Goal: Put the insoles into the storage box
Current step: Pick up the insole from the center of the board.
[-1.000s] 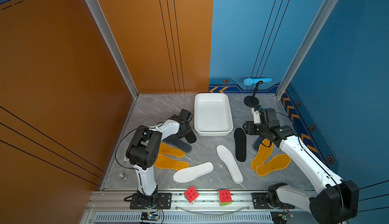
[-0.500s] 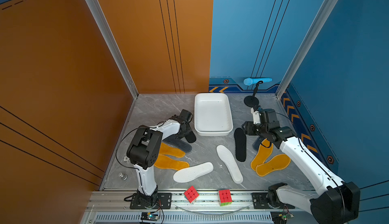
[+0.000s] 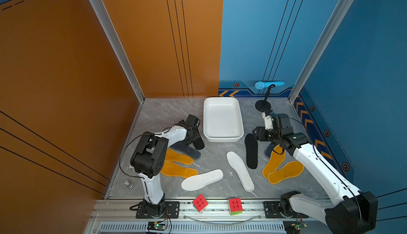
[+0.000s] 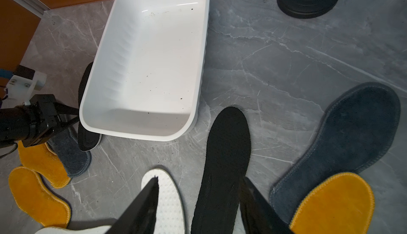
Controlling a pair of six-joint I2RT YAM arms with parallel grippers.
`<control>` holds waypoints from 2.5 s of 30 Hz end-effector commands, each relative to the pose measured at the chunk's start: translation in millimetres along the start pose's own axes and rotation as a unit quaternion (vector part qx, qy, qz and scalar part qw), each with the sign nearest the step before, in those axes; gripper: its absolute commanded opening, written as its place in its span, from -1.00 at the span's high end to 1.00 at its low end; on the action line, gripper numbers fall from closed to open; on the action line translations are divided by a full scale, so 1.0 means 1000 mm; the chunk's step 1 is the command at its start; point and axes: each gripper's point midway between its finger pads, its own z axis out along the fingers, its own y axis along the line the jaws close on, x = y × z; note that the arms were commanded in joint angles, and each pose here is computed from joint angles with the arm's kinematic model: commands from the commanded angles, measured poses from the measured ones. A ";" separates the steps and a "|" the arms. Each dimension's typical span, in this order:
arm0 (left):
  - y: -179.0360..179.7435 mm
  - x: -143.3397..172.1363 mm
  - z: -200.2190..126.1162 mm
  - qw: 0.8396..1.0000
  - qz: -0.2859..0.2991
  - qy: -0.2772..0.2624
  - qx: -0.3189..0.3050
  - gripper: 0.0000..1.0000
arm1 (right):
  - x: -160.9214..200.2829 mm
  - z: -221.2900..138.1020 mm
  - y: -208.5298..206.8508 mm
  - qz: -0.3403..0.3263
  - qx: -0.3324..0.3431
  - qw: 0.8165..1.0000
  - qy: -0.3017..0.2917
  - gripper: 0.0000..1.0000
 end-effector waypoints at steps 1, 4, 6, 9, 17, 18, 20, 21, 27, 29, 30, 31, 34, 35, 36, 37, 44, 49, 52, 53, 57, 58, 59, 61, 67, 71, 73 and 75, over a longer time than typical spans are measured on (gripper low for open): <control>0.030 -0.014 -0.025 1.000 -0.001 -0.007 -0.012 1.00 | 0.000 -0.005 0.016 -0.002 -0.030 1.000 0.001 -0.20; 0.034 -0.036 -0.058 0.999 -0.009 -0.050 0.011 1.00 | -0.001 -0.009 0.028 -0.014 -0.046 0.999 0.000 -0.19; 0.036 -0.046 -0.079 0.997 -0.014 -0.074 0.030 1.00 | -0.006 -0.013 0.041 -0.019 -0.062 0.998 -0.005 -0.20; 0.032 -0.059 -0.113 0.990 -0.009 -0.118 0.075 1.00 | -0.014 -0.019 0.063 -0.023 -0.086 0.996 -0.016 -0.21; -0.038 -0.067 -0.206 0.934 0.101 -0.215 0.268 1.00 | -0.045 -0.029 0.143 -0.058 -0.150 0.986 -0.046 -0.17; -0.048 -0.061 -0.213 0.925 0.122 -0.217 0.286 1.00 | -0.048 -0.026 0.152 -0.064 -0.152 0.985 -0.048 -0.17; -0.063 -0.048 -0.220 0.914 0.154 -0.212 0.309 1.00 | -0.051 -0.020 0.170 -0.077 -0.152 0.984 -0.051 -0.14; -0.071 -0.040 -0.223 0.908 0.173 -0.206 0.321 1.00 | -0.052 -0.014 0.178 -0.083 -0.152 0.984 -0.051 -0.13; -0.095 -0.010 -0.229 0.892 0.207 -0.199 0.349 1.00 | -0.056 0.011 0.212 -0.102 -0.155 0.982 -0.044 0.00; -0.102 -0.002 -0.232 0.888 0.209 -0.199 0.359 1.00 | -0.055 0.018 0.216 -0.102 -0.157 0.981 -0.040 0.01; -0.103 -0.001 -0.233 0.887 0.208 -0.202 0.358 1.00 | -0.054 0.022 0.216 -0.102 -0.158 0.982 -0.037 0.01; -0.105 0.002 -0.233 0.887 0.208 -0.204 0.358 1.00 | -0.052 0.024 0.217 -0.103 -0.159 0.981 -0.034 0.02; -0.108 0.008 -0.227 0.891 0.199 -0.201 0.355 1.00 | -0.050 0.027 0.216 -0.100 -0.159 0.982 -0.030 0.02; -0.110 0.010 -0.227 0.890 0.196 -0.201 0.359 1.00 | -0.049 0.028 0.215 -0.099 -0.160 0.982 -0.028 0.03; -0.110 0.011 -0.225 0.891 0.192 -0.201 0.359 1.00 | -0.049 0.029 0.215 -0.097 -0.163 0.981 -0.027 0.03; -0.110 0.011 -0.224 0.892 0.187 -0.202 0.359 1.00 | -0.050 0.028 0.214 -0.093 -0.164 0.982 -0.029 0.03; -0.117 0.013 -0.224 0.890 0.179 -0.200 0.370 1.00 | -0.060 0.031 0.201 -0.049 -0.180 0.981 -0.047 0.12; -0.114 0.012 -0.223 0.891 0.174 -0.204 0.365 1.00 | -0.060 0.036 0.204 -0.032 -0.208 0.977 -0.045 0.21; -0.113 0.010 -0.221 0.893 0.172 -0.207 0.362 1.00 | -0.058 0.039 0.209 -0.031 -0.222 0.974 -0.040 0.24; -0.113 0.010 -0.221 0.892 0.169 -0.208 0.363 1.00 | -0.057 0.040 0.211 -0.030 -0.228 0.972 -0.038 0.25; -0.113 0.008 -0.215 0.895 0.163 -0.207 0.360 1.00 | -0.056 0.041 0.219 -0.029 -0.250 0.967 -0.035 0.26; -0.112 0.008 -0.213 0.896 0.161 -0.205 0.359 1.00 | -0.056 0.041 0.220 -0.028 -0.251 0.967 -0.035 0.26; -0.112 0.007 -0.212 0.897 0.158 -0.206 0.358 1.00 | -0.055 0.041 0.220 -0.028 -0.251 0.967 -0.035 0.26; -0.111 0.006 -0.211 0.898 0.151 -0.206 0.359 1.00 | -0.055 0.040 0.218 -0.028 -0.248 0.968 -0.037 0.26; -0.103 0.001 -0.212 0.898 0.132 -0.215 0.361 1.00 | -0.058 0.032 0.210 -0.024 -0.251 0.966 -0.051 0.26; -0.097 -0.003 -0.210 0.900 0.121 -0.218 0.358 1.00 | -0.057 0.029 0.205 -0.027 -0.250 0.967 -0.049 0.27; -0.096 -0.002 -0.209 0.900 0.120 -0.217 0.357 1.00 | -0.055 0.028 0.210 -0.033 -0.265 0.963 -0.039 0.28; -0.096 -0.003 -0.208 0.900 0.118 -0.219 0.358 1.00 | -0.052 0.028 0.215 -0.037 -0.276 0.960 -0.035 0.28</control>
